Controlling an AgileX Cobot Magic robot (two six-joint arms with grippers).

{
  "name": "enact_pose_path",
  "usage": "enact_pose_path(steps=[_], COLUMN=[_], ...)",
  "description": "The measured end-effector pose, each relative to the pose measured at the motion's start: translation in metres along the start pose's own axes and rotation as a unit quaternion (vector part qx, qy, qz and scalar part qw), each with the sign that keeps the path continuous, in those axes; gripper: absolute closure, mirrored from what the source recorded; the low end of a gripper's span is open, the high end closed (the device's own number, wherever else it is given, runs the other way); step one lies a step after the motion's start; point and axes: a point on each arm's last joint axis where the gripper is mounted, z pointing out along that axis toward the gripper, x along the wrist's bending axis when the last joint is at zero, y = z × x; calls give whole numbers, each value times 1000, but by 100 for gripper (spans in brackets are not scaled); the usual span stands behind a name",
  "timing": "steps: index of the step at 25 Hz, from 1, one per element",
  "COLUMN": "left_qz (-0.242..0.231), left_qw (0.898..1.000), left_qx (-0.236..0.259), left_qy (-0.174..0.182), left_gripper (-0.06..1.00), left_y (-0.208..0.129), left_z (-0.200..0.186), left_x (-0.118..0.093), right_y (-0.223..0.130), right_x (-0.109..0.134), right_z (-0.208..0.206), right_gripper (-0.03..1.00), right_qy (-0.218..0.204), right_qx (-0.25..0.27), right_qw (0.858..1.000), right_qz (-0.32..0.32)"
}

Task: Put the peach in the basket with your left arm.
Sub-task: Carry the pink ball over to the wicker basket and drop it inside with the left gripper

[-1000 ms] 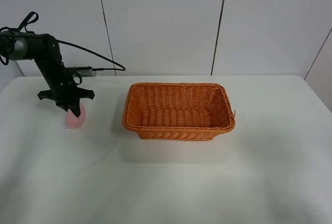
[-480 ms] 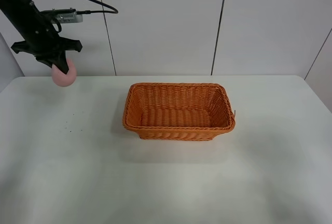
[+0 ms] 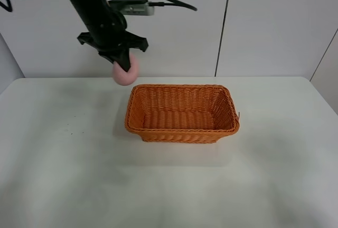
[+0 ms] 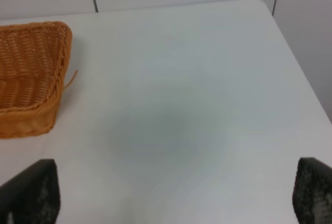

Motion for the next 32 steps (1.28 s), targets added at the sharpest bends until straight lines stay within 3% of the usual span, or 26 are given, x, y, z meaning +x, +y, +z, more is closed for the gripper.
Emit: enact_pose_path(steps=[4, 11, 17, 19, 22, 24, 29, 32], left_qz=[27, 62, 75, 76, 76, 77, 82, 89], left_qw=[1000, 997, 995, 994, 995, 994, 993, 994], left_qx=[7, 33, 70, 71, 68, 73, 80, 55], left_qy=[-11, -17, -15, -15, -15, -14, -15, -20], left_gripper=[77, 77, 74, 63, 37, 24, 18, 17], left_y=[15, 18, 6, 6, 7, 8, 14, 20], left_z=[37, 124, 176, 177, 175, 172, 145, 115], left_x=[-34, -73, -85, -85, -85, -85, -89, -92], right_y=[0, 0, 0, 0, 0, 0, 0, 0], right_x=[0, 0, 0, 0, 0, 0, 0, 0], right_z=[0, 0, 0, 0, 0, 0, 0, 0], right_gripper=[27, 27, 27, 27, 27, 27, 27, 27], right_qy=[0, 0, 0, 0, 0, 0, 0, 0], right_qx=[0, 0, 0, 0, 0, 0, 0, 0], right_qw=[1000, 1000, 1000, 1000, 1000, 1000, 1000, 1000], right_qz=[0, 0, 0, 0, 0, 0, 0, 0])
